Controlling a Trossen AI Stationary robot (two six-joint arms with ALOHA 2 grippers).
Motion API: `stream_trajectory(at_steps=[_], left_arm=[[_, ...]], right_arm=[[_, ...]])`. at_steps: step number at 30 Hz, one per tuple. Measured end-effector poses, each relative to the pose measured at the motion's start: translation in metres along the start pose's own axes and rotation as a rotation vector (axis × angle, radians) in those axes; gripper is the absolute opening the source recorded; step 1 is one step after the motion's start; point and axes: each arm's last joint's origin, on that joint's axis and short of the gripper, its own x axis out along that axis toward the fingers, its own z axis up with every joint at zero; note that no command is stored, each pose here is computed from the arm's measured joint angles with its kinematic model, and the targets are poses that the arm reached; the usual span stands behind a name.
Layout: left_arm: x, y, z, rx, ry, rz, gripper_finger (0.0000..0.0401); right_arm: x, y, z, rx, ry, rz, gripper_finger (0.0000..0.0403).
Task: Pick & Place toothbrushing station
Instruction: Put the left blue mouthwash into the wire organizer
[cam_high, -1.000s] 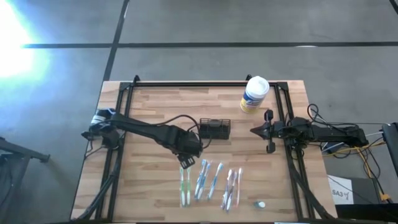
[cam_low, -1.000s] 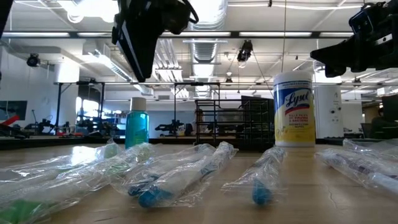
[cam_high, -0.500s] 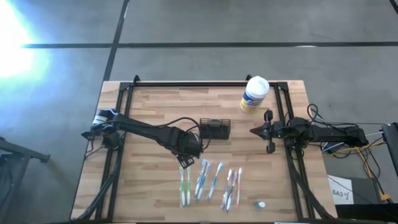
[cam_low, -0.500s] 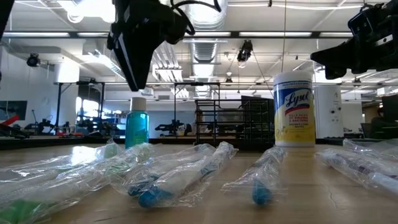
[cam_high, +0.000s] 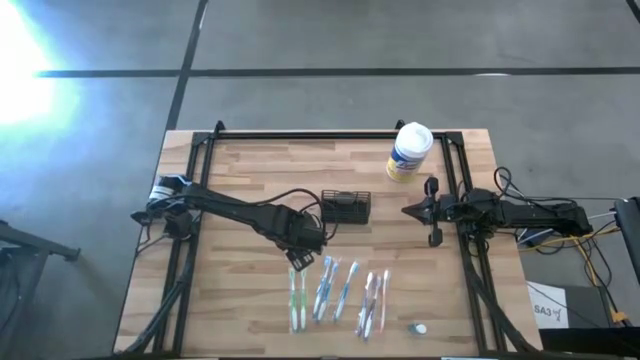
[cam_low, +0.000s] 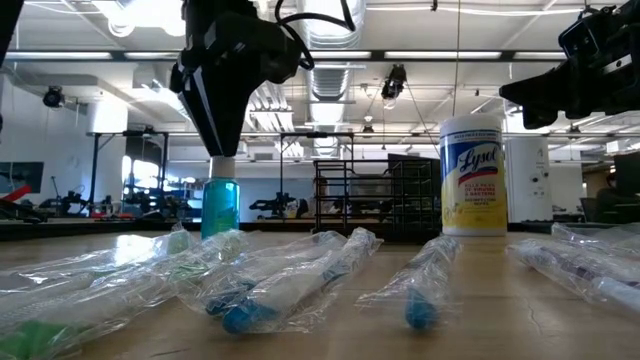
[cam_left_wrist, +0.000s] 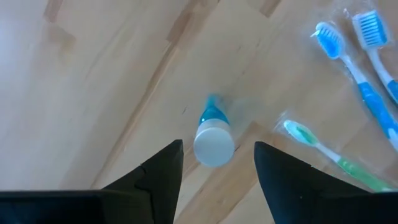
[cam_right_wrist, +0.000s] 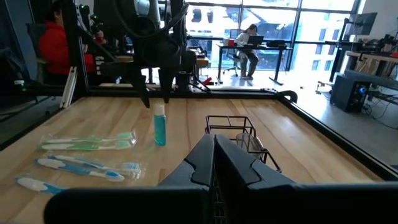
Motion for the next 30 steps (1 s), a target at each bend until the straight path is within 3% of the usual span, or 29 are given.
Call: stream_trajectory(at_steps=[8, 19, 30], left_arm=[[0.019, 0.002, -0.002, 0.019, 0.017, -0.038, 0.0202], [0.021, 0.004, -0.002, 0.031, 0.022, -0.032, 0.0197], [0.021, 0.005, -0.001, 0.026, 0.019, -0.028, 0.0144]], right_arm=[[0.000, 0.000, 0.000, 0.000, 0.001, 0.000, 0.0008], [0.000, 0.000, 0.000, -0.003, 0.001, 0.000, 0.0008], [0.000, 0.000, 0.000, -0.001, 0.001, 0.000, 0.0008]])
